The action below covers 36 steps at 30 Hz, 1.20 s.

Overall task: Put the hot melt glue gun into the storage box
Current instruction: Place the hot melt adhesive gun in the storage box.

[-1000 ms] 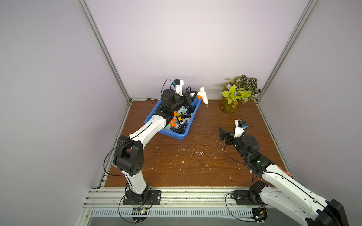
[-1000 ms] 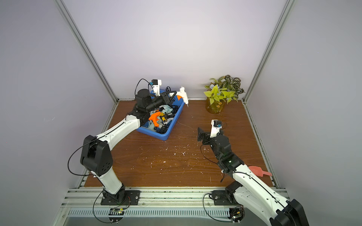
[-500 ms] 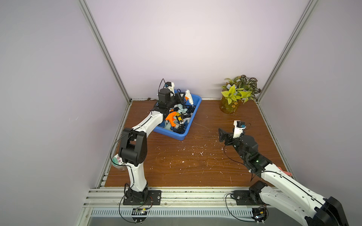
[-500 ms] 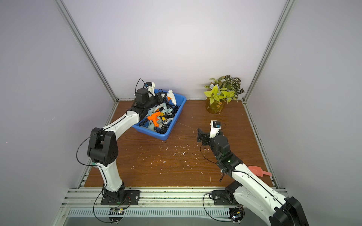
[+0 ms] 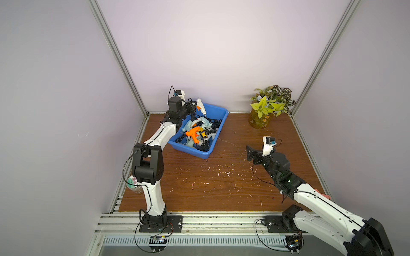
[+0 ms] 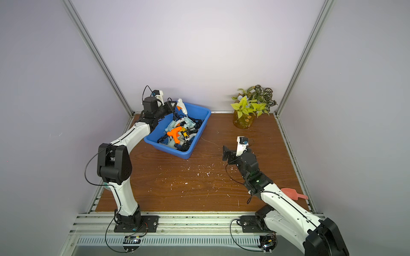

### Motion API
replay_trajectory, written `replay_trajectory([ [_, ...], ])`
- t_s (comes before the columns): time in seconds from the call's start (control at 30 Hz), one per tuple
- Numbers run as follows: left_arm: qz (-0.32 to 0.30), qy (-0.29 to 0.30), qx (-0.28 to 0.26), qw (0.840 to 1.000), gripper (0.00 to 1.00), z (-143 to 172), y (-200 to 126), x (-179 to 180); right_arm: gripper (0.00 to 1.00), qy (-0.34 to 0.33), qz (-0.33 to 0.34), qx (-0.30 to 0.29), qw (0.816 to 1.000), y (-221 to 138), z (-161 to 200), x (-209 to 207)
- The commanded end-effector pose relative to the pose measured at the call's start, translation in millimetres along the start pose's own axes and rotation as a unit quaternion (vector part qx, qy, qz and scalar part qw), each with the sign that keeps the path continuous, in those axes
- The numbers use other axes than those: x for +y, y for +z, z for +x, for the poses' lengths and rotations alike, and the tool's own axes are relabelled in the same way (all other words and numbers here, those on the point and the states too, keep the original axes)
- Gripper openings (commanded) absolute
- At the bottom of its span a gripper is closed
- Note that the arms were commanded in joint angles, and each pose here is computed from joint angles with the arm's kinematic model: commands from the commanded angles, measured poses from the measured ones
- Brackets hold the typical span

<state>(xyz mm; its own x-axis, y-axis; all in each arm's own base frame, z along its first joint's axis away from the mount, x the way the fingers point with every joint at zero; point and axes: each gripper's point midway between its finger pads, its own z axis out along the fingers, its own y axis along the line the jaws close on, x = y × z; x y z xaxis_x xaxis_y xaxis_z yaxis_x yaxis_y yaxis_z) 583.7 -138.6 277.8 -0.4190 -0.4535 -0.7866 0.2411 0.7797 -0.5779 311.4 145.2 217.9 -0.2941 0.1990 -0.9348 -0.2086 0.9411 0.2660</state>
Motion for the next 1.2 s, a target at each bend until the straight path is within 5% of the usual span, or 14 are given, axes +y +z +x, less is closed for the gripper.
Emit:
replay_trajectory([
  [0.0,0.027,-0.017,0.012,0.999,0.0,14,12,7,0.99,0.013,-0.016,-0.028,0.999,-1,-16,8],
  [0.2,0.111,-0.087,0.062,0.988,0.01,51,45,5,0.99,0.009,-0.013,-0.026,1.0,-3,-17,7],
  [0.33,0.114,-0.106,0.081,0.984,0.02,71,60,7,1.0,0.011,-0.011,-0.031,0.999,-5,-18,6],
  [0.53,0.098,-0.111,0.109,0.983,0.16,99,76,17,1.0,0.009,-0.015,-0.025,1.0,-2,-17,8],
  [0.73,0.063,-0.106,0.124,0.985,0.46,113,81,31,1.0,0.007,-0.016,-0.02,1.0,0,-17,10],
  [0.93,0.007,-0.089,0.085,0.992,0.67,85,62,42,1.0,0.003,-0.002,-0.022,1.0,-2,-20,5],
  [1.17,-0.08,-0.052,-0.004,0.995,0.83,21,-3,53,1.0,0.0,0.025,-0.033,0.999,-10,-25,-6],
])
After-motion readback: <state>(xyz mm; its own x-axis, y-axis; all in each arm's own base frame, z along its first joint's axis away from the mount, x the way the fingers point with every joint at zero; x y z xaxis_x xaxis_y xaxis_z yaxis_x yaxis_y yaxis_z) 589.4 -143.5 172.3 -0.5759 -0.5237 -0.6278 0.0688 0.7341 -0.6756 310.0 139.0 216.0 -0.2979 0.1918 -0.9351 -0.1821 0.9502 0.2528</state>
